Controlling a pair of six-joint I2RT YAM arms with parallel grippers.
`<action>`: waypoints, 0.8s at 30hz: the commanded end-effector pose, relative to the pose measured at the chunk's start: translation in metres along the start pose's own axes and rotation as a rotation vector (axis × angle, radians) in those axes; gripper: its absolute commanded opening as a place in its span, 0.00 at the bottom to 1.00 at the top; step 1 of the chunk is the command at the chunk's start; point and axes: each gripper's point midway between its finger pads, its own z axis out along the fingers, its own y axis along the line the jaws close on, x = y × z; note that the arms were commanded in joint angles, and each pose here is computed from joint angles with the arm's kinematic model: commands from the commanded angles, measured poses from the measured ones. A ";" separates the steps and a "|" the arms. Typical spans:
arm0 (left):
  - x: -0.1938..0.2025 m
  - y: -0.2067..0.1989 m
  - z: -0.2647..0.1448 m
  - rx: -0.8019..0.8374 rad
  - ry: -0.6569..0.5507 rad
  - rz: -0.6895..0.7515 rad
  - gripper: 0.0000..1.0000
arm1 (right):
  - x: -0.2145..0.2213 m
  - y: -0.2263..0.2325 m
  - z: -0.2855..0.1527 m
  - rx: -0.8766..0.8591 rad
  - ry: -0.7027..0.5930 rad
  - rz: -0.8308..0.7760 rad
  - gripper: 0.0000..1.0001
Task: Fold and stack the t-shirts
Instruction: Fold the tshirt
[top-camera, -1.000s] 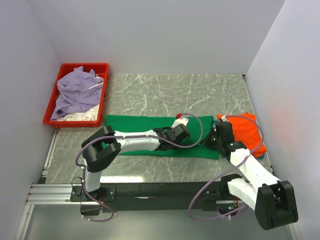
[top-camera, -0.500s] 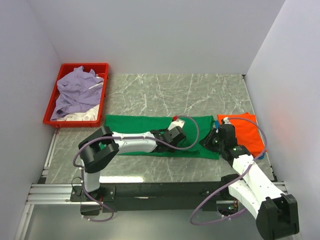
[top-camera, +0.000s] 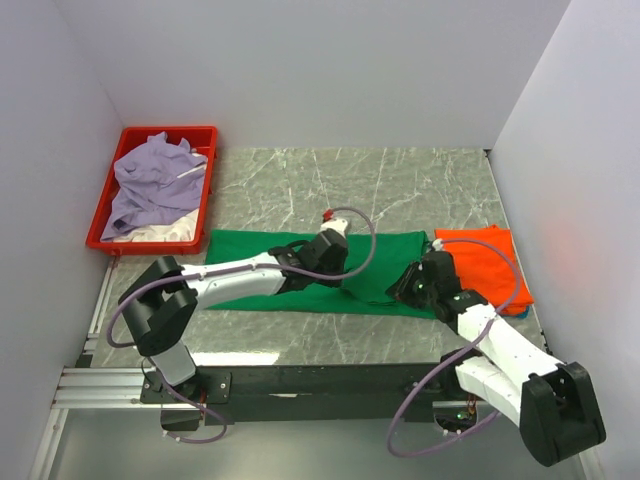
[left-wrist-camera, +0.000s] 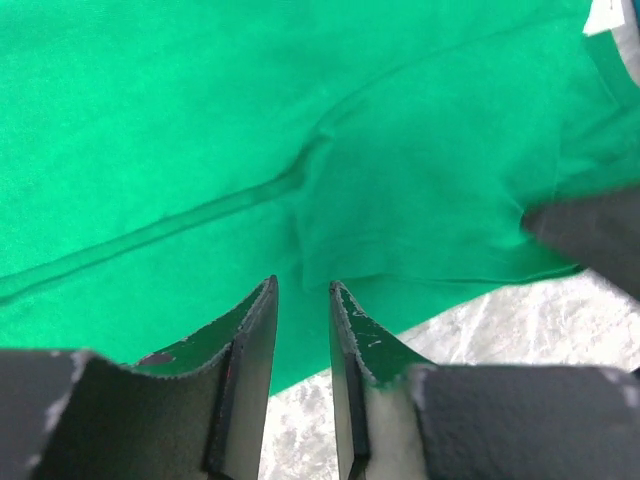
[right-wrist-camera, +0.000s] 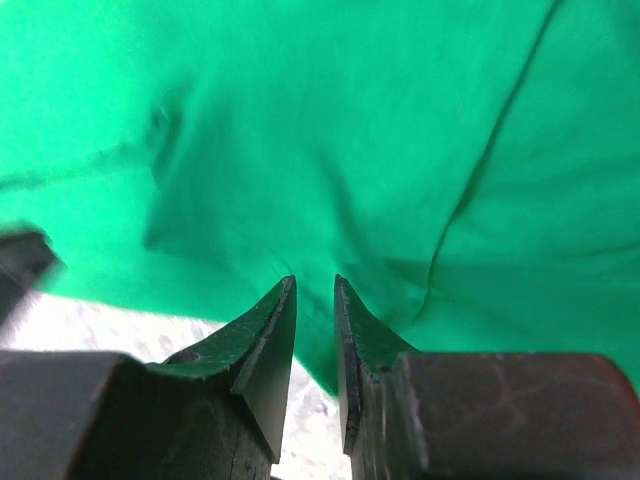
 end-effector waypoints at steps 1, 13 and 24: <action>-0.006 0.006 -0.001 0.054 0.006 -0.086 0.32 | 0.015 0.001 0.006 -0.002 -0.001 0.019 0.29; 0.004 0.047 0.001 0.024 0.033 -0.226 0.30 | 0.020 0.004 -0.011 -0.003 -0.005 0.040 0.28; 0.019 0.099 -0.013 -0.165 0.011 -0.249 0.29 | -0.041 0.014 0.000 0.150 -0.120 -0.015 0.30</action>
